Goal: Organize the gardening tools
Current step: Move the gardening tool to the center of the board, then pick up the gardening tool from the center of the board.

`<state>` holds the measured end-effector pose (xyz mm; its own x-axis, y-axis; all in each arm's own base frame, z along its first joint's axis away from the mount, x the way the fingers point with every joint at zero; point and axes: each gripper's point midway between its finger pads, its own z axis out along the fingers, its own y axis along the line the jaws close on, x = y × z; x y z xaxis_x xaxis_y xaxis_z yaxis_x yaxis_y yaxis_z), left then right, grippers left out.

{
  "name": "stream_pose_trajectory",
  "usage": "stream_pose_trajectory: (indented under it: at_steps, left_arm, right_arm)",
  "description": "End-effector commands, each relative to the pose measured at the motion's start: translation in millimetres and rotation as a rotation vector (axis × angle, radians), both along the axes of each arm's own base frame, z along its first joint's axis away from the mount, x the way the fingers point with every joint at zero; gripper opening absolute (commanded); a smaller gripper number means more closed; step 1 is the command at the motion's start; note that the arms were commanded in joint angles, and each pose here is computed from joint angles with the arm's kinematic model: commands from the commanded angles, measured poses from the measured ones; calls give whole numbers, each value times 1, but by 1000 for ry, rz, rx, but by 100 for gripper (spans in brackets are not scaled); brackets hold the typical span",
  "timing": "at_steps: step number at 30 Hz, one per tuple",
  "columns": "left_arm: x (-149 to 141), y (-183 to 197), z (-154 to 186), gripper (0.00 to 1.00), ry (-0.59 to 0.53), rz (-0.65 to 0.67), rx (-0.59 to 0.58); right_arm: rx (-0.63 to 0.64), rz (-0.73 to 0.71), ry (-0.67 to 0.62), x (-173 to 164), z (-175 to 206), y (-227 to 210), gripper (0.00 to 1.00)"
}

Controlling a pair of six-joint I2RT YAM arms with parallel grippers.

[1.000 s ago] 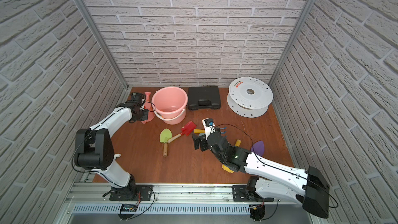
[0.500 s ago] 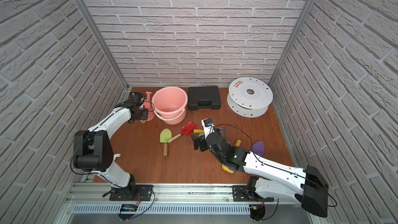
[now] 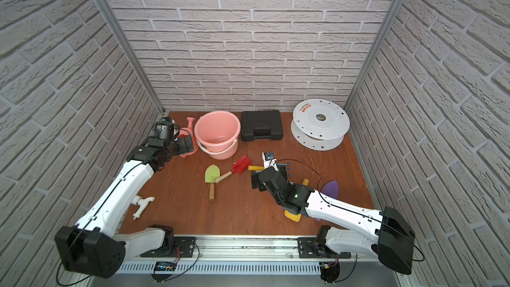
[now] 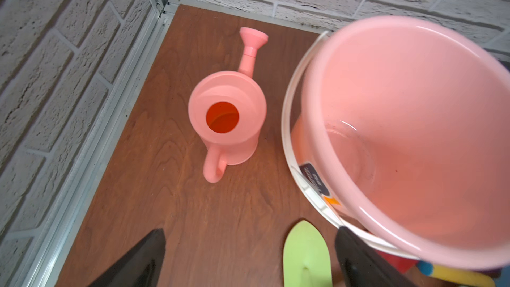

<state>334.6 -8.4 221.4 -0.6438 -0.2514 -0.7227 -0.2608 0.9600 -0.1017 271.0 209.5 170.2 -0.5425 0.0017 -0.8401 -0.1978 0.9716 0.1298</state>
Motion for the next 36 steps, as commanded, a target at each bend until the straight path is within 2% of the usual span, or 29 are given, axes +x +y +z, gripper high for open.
stream_pose_trajectory:
  at_steps: [1, 3, 8, 12, 15, 18, 23, 30, 36]
  left_arm:
    - [-17, -16, 1, 98, -46, 28, -35]
    - [-26, -29, -3, 98, -64, 6, -48]
    - [-41, -48, -18, 98, -94, -14, -47]
    - [-48, -61, -35, 98, -104, -42, -63]
    - [-55, -53, -44, 98, -99, -7, -24]
    - [-63, -36, -53, 98, -125, 57, 15]
    - [-76, -20, -66, 98, -195, 107, 1]
    - [-81, -21, -60, 98, -232, 92, -29]
    - [-79, -25, -61, 98, -226, 71, -38]
  right_arm:
    - [53, 36, 1, 4, 4, 6, 95]
    - [63, 84, 3, 4, 1, 16, 94]
    - [52, 73, 73, 11, -13, 30, 94]
    - [72, 98, 115, 12, -22, 60, 93]
    - [68, 112, 140, 10, -30, 91, 94]
    - [84, 52, 189, 18, -46, 113, 95]
    - [130, -31, 252, 34, -71, 149, 95]
    - [126, -115, 303, 52, -95, 175, 96]
    - [64, -136, 361, 50, -126, 177, 96]
